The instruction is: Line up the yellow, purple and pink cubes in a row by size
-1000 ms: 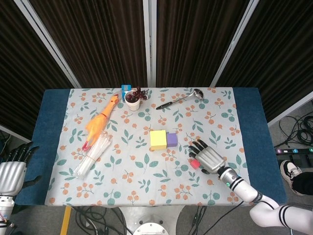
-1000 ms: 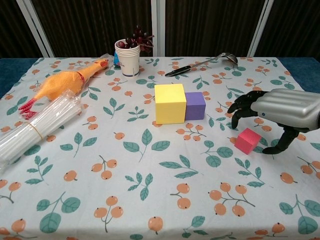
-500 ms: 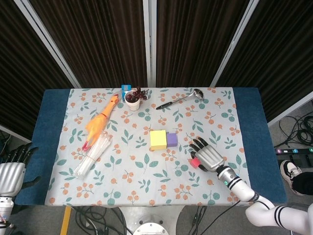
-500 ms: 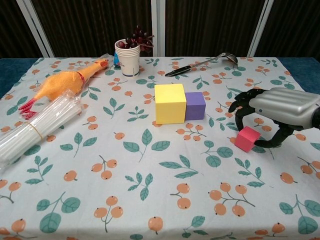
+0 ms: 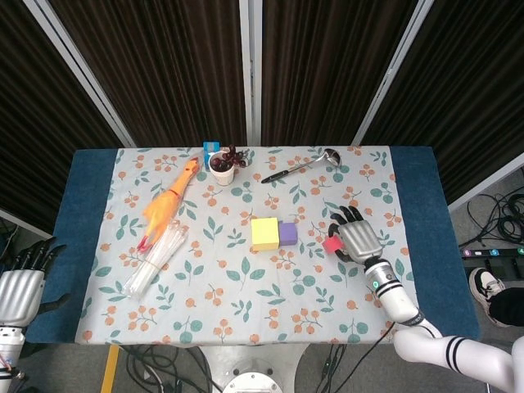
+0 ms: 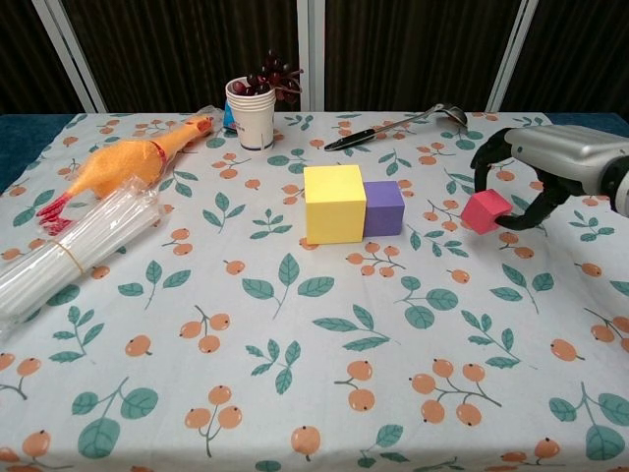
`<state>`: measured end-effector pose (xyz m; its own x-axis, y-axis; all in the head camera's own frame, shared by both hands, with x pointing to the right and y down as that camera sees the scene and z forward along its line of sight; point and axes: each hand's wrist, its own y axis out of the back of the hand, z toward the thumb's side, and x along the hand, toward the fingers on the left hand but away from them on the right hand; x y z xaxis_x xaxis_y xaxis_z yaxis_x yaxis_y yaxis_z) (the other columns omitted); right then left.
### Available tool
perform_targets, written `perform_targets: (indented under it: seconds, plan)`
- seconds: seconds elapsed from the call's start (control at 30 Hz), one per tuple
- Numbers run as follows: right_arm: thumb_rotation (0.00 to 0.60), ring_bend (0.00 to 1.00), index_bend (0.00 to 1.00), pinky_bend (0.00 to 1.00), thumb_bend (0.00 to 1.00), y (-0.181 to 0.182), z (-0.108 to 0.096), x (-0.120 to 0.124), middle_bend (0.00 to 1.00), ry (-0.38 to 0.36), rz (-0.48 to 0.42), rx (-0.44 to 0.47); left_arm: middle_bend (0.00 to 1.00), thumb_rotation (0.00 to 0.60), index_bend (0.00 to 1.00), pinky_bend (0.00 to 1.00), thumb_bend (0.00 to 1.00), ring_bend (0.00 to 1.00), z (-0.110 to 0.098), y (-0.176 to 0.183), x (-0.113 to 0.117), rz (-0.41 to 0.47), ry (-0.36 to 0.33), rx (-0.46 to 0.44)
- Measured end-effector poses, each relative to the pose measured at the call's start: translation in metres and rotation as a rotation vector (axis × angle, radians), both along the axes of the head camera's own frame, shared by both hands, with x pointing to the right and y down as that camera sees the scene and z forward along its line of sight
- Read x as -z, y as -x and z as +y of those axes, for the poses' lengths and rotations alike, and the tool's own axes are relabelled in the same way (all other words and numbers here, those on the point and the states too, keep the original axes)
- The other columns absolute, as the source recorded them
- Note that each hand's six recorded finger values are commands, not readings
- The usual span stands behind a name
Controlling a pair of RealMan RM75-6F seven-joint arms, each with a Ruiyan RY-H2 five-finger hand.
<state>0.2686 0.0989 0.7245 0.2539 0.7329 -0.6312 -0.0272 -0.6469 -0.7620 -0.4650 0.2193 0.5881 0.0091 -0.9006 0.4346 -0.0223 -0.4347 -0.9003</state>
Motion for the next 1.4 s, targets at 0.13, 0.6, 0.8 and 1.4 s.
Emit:
perform_targets:
  seconds: [0.13, 0.6, 0.8, 1.4]
  plan:
    - [0.6, 0.0, 0.58, 0.0, 0.22, 0.018, -0.008, -0.006, 0.16, -0.001, 0.005, -0.047, 0.19, 0.6, 0.21, 0.17, 0.0, 0.12, 0.003, 0.002, 0.0, 0.0, 0.002, 0.003]
    - [0.6, 0.0, 0.59, 0.0, 0.21, 0.069, -0.02, -0.029, 0.14, 0.025, 0.038, -0.17, 0.19, 0.6, 0.21, 0.17, 0.0, 0.12, 0.004, 0.007, -0.004, 0.005, 0.01, 0.014]
    - [0.6, 0.0, 0.58, 0.0, 0.21, 0.074, -0.019, -0.031, 0.14, 0.03, 0.038, -0.189, 0.19, 0.6, 0.21, 0.17, 0.0, 0.12, 0.005, 0.009, -0.006, 0.01, 0.011, 0.015]
    - [0.6, 0.0, 0.49, 0.0, 0.17, 0.081, -0.014, -0.036, 0.12, 0.042, 0.053, -0.196, 0.19, 0.6, 0.21, 0.17, 0.0, 0.12, 0.004, 0.012, -0.01, 0.018, 0.014, 0.014]
